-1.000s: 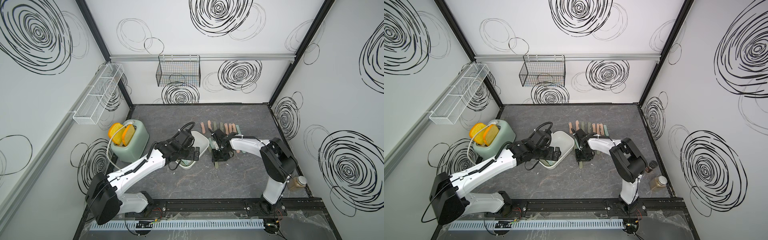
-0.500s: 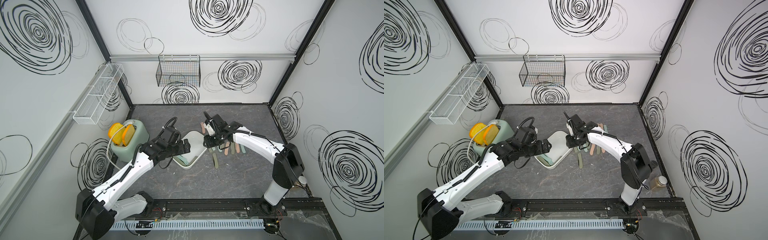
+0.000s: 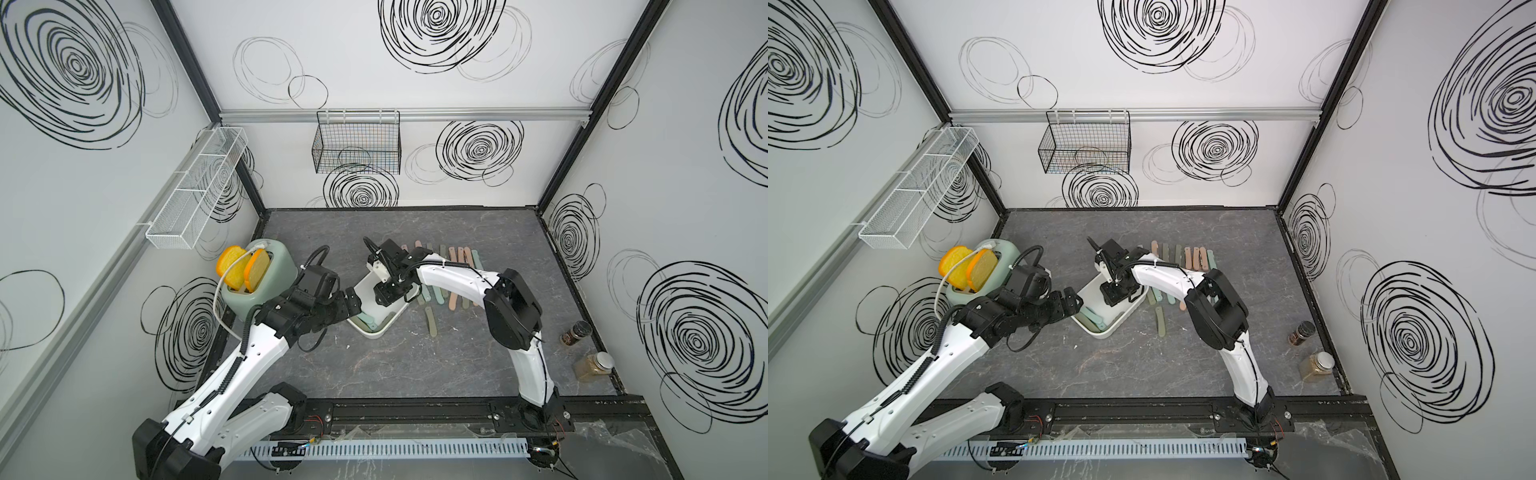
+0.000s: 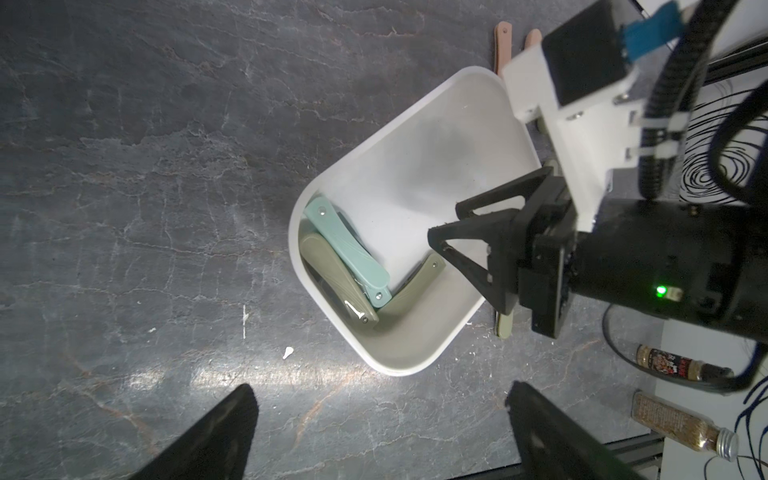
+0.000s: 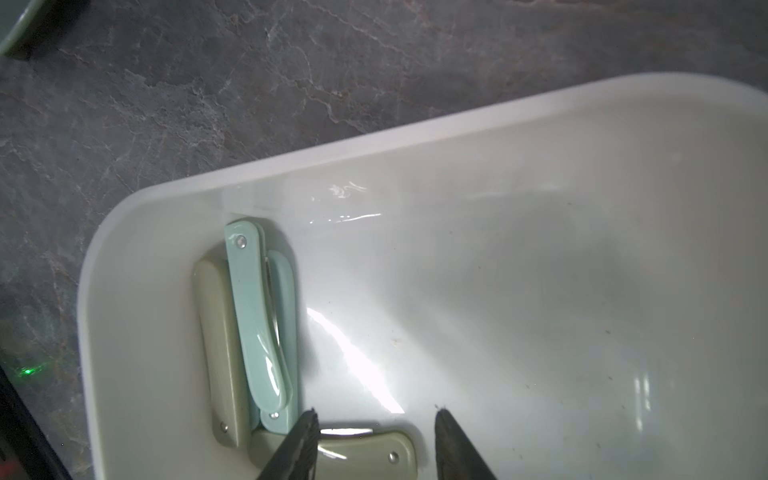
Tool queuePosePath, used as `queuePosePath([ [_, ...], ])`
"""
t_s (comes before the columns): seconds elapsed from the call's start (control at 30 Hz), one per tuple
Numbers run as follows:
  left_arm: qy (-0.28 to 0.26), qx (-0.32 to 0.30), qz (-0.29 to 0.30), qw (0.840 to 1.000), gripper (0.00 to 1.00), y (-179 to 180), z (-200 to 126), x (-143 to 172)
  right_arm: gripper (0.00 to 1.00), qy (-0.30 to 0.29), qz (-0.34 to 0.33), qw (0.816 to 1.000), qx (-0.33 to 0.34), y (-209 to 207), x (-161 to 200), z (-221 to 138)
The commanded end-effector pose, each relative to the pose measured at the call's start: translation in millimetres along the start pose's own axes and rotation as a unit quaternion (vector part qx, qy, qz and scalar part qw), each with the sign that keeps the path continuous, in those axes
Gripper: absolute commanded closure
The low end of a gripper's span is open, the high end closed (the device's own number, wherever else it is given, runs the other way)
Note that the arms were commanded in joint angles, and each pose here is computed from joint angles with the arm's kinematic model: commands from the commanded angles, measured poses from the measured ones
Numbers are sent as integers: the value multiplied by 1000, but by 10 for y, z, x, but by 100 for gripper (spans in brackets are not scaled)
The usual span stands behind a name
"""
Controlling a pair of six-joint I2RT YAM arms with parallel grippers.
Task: Take the fruit knife out of the storage box
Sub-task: Pick up the fruit knife from the storage box.
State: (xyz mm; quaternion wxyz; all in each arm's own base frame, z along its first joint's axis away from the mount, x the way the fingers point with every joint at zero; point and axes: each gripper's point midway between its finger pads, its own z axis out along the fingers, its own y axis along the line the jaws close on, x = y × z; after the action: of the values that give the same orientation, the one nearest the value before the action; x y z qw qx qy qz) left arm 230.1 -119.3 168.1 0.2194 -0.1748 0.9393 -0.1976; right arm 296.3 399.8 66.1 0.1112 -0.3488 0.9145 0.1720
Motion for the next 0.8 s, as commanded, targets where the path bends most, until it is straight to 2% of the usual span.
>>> queuePosePath([
  [0.0,22,-18,-9,1000,2,119,1,122,50,-12,-46,999,-24,250,-75,-46],
  [0.3,36,-23,-8,999,2,146,52,159,47,-9,-71,995,-70,658,24,-14],
  [0.53,48,-30,9,998,2,118,130,130,48,18,-66,996,-58,601,93,288],
  [0.77,51,-25,-4,998,2,200,124,156,51,32,-65,996,-48,548,41,511],
])
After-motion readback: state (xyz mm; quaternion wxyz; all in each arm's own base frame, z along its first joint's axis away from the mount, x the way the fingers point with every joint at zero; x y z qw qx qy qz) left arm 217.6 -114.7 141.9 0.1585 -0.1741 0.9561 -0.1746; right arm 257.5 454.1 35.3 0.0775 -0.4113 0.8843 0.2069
